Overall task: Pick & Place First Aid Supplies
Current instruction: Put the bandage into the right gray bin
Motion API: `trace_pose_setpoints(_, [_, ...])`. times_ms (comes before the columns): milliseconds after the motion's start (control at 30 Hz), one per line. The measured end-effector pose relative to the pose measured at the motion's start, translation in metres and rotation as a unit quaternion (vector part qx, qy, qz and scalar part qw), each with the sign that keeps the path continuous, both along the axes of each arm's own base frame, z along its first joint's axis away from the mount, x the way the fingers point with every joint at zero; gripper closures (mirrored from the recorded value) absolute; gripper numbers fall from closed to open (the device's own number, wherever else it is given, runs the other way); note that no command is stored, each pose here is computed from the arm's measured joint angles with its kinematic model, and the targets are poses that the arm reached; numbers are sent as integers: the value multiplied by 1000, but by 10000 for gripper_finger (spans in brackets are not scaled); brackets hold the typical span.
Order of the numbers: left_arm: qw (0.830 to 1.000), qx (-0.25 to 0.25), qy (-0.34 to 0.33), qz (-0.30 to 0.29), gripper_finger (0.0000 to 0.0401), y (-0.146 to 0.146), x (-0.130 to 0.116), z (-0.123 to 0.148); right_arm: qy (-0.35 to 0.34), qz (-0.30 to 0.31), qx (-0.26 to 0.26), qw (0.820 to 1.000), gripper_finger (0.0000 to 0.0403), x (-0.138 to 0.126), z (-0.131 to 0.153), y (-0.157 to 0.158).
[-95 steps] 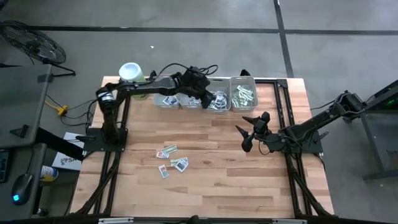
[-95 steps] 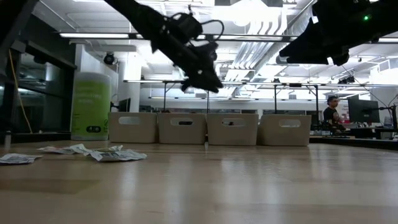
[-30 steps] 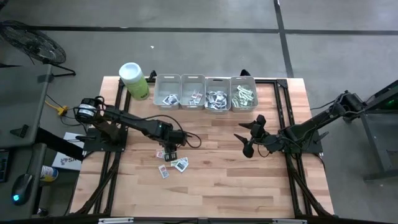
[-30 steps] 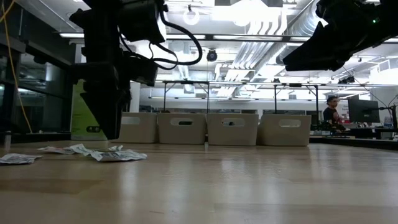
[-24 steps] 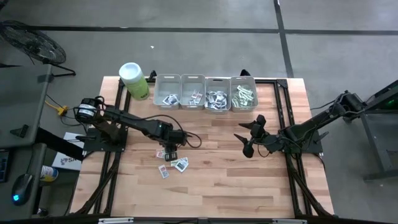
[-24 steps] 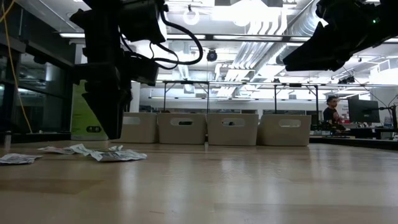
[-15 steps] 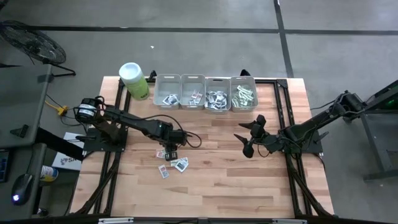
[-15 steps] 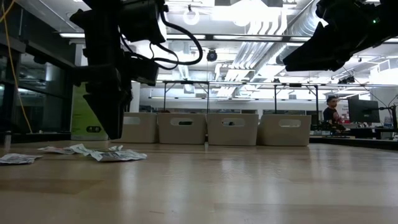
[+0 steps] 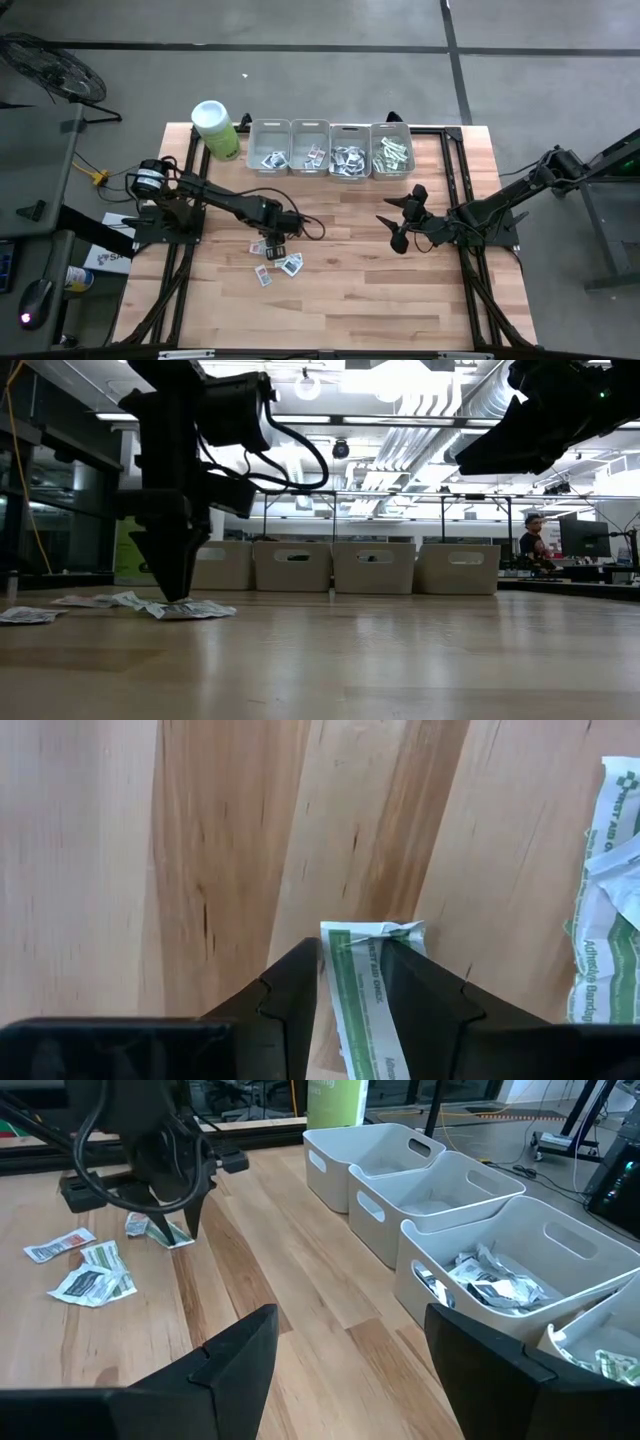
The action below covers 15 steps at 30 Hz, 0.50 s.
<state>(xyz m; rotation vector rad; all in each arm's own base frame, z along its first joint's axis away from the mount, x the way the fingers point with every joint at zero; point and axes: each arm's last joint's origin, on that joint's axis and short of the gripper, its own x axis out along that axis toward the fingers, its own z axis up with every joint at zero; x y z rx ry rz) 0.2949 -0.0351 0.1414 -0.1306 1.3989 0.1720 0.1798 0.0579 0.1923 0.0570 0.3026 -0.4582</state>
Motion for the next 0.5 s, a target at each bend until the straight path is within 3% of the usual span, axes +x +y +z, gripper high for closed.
trace_pose_setpoints(500, [999,-7,29,15,299,0,0,-12,1,0,0,1000,155,0,0,0])
